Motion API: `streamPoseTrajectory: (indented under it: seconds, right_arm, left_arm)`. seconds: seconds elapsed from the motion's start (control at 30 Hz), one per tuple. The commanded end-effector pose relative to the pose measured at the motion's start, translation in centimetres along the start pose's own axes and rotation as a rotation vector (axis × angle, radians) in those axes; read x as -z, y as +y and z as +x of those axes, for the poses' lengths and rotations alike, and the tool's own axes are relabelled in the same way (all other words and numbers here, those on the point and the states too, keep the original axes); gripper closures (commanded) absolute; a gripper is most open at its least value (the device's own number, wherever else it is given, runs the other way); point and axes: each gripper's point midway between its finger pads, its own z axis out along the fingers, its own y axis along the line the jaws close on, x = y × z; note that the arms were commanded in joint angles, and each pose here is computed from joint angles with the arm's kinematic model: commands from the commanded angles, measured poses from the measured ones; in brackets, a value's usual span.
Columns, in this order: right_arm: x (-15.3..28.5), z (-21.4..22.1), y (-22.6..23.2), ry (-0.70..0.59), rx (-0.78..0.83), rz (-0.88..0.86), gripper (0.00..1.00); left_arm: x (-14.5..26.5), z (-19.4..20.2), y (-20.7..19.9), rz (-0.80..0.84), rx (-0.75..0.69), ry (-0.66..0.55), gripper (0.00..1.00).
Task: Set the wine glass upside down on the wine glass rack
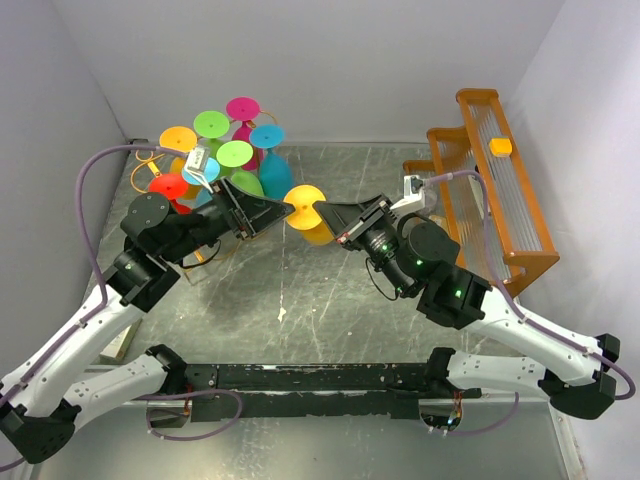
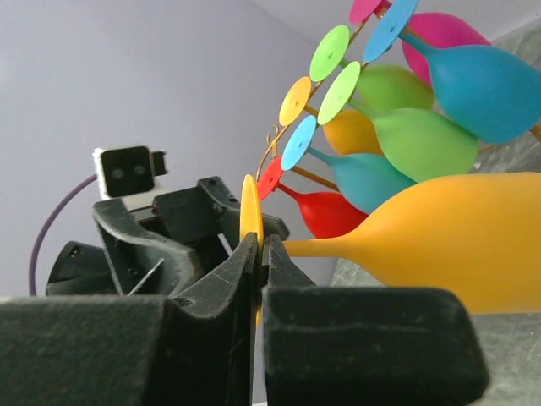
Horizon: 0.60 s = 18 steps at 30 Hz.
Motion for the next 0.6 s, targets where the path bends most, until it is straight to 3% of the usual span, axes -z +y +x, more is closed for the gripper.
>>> streamPoseTrajectory:
  seconds: [0.0, 0.27, 0.5, 0.57]
  right_arm:
    - [0.2, -0.7, 1.5, -0.012, -0.005, -0.065, 1.0]
    - [-0.2, 0.2, 1.1, 0.01, 0.006, -0.055, 1.0]
    - [-0.5, 0.5, 0.8, 0.016, 0.03, -0.051, 1.0]
    - [-0.6, 0.8, 0.6, 0.02, 0.031, -0.049, 1.0]
  left_arm:
    - [-0.3, 0.7, -0.1, 0.001, 0.108, 0.038, 0.32]
    - [-0.3, 0.9, -0.8, 0.04, 0.139, 0.053, 0.55]
    - [-0.6, 1.6, -0.8, 0.059, 0.21, 0.077, 0.65]
    - [-0.7, 1.8, -0.9, 0.073, 0.22, 0.086, 0.77]
